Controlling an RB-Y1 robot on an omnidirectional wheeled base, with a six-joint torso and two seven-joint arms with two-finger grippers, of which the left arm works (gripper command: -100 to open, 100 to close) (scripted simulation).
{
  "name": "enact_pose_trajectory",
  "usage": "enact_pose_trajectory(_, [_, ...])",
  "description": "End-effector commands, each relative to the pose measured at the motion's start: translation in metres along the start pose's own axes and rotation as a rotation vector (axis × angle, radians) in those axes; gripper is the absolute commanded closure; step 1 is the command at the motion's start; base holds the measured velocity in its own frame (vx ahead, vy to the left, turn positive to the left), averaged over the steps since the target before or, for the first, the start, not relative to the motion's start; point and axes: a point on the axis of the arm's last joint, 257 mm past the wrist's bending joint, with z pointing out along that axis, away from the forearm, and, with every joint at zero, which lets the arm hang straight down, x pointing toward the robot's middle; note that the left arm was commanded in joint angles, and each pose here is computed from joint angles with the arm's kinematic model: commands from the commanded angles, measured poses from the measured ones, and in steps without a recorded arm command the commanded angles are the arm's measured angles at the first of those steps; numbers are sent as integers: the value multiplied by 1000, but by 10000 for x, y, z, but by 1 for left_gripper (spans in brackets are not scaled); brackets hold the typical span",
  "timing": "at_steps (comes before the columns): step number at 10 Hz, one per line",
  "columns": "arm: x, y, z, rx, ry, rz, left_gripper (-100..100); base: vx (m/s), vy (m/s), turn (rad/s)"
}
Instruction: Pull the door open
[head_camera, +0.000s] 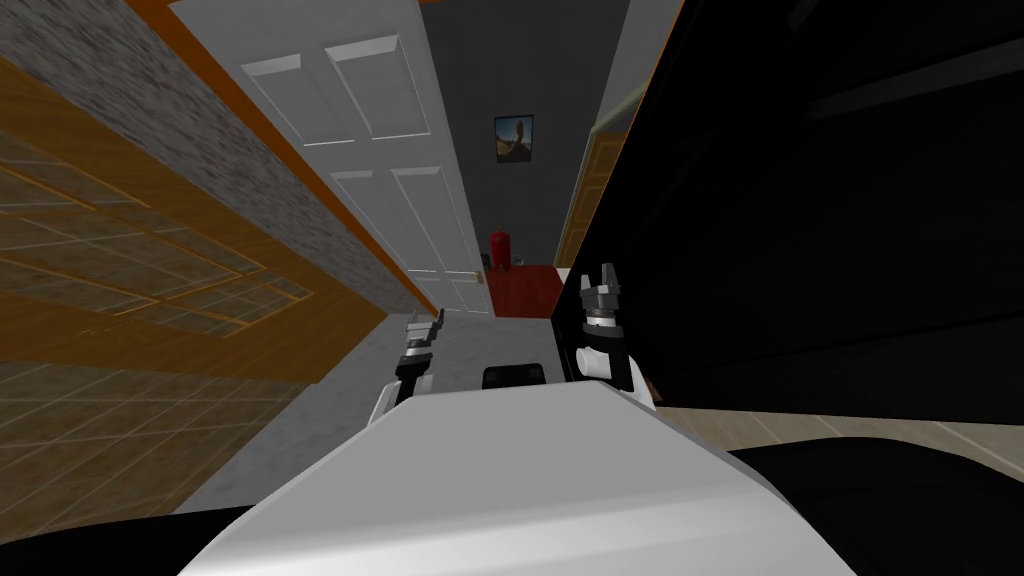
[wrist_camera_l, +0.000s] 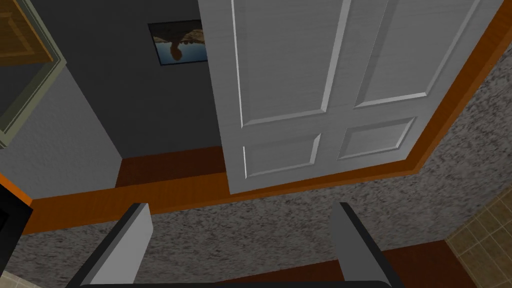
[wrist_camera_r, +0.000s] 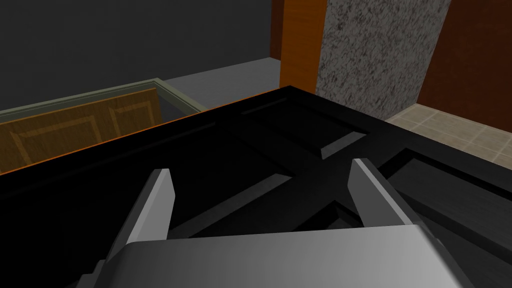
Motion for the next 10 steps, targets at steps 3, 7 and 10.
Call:
enact_pose_trajectory(3, [122,55,-62,7,20,113,-100,93,-10,-15])
enact_pose_trajectory(7, [266,114,-143,17,43,235,-100,71,-4,-15])
enact_pose_trajectory(10, [408,170,-230,29,67,349,-100,81,-6,-19])
